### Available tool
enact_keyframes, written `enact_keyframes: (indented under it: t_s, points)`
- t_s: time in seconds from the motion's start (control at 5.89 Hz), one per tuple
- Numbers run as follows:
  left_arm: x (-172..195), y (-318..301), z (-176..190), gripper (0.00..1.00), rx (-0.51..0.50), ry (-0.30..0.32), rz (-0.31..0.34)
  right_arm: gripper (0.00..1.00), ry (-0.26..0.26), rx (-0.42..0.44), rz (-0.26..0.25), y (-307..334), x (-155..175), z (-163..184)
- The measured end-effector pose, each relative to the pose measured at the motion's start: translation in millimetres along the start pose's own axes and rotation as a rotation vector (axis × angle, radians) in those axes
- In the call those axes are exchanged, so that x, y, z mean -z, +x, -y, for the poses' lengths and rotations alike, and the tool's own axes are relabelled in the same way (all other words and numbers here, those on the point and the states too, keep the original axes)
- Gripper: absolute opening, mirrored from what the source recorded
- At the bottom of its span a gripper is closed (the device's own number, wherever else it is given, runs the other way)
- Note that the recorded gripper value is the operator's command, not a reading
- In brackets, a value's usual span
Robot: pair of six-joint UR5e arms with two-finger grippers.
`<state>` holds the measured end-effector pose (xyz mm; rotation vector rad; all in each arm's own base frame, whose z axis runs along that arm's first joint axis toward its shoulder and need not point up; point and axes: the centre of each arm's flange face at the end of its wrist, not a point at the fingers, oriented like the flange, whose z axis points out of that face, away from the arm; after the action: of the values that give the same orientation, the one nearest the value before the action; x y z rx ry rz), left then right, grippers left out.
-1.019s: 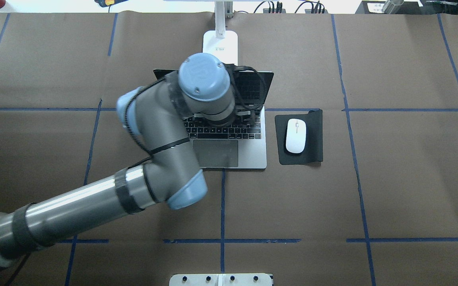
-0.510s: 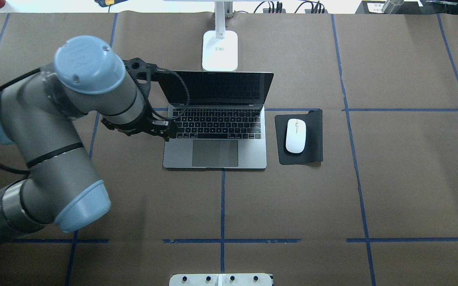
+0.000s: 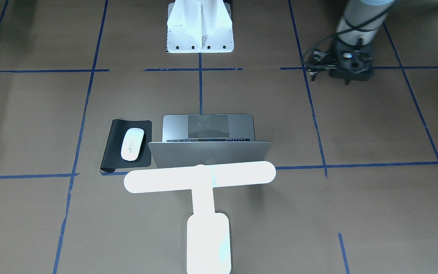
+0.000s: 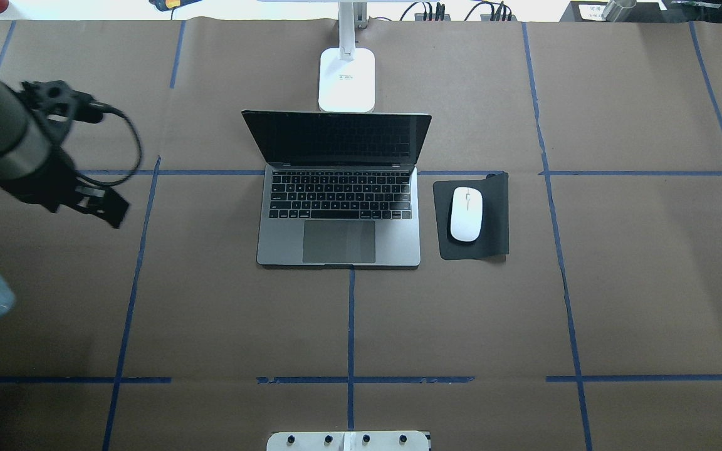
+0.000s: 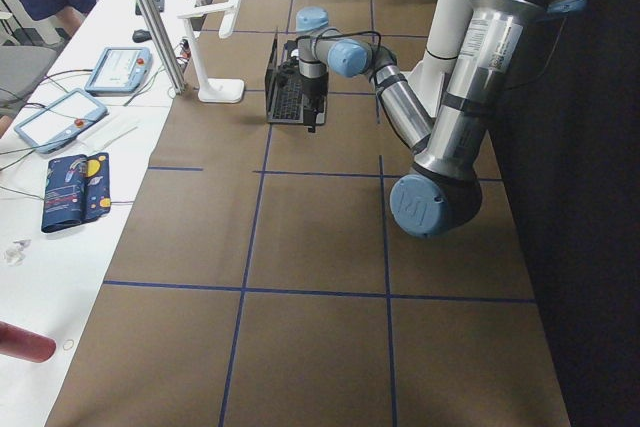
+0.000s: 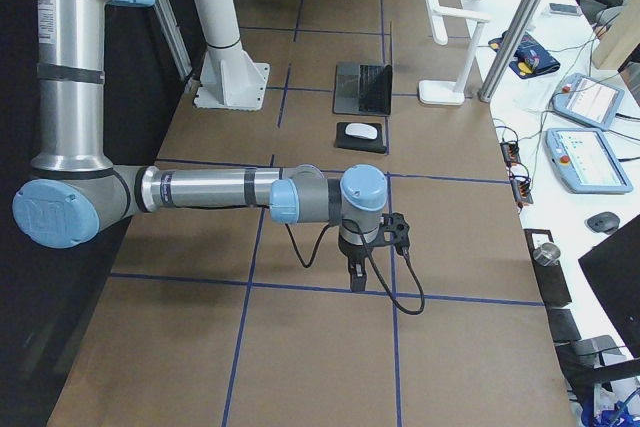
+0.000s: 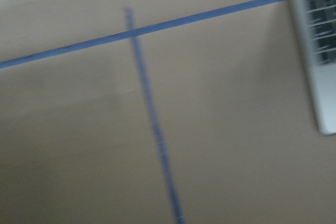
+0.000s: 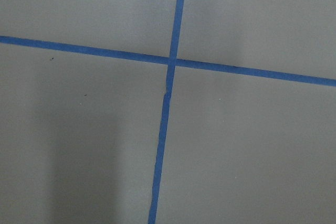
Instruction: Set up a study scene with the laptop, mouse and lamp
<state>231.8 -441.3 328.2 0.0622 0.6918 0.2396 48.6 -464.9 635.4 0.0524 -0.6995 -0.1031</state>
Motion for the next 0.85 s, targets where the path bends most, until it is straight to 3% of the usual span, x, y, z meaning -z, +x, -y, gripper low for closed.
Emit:
enact_keyframes:
  t_s: [0.34,0.85]
  points:
    - [3,-144,-11,1.00,-0.026,-0.038,0.014,1.00,-0.007,-0.011,0.052,-1,-4,-3]
    - [-19,-341,-32,1.00,0.035,-0.085,-0.052,1.00,-0.016,-0.029,0.103,2,-10,-11]
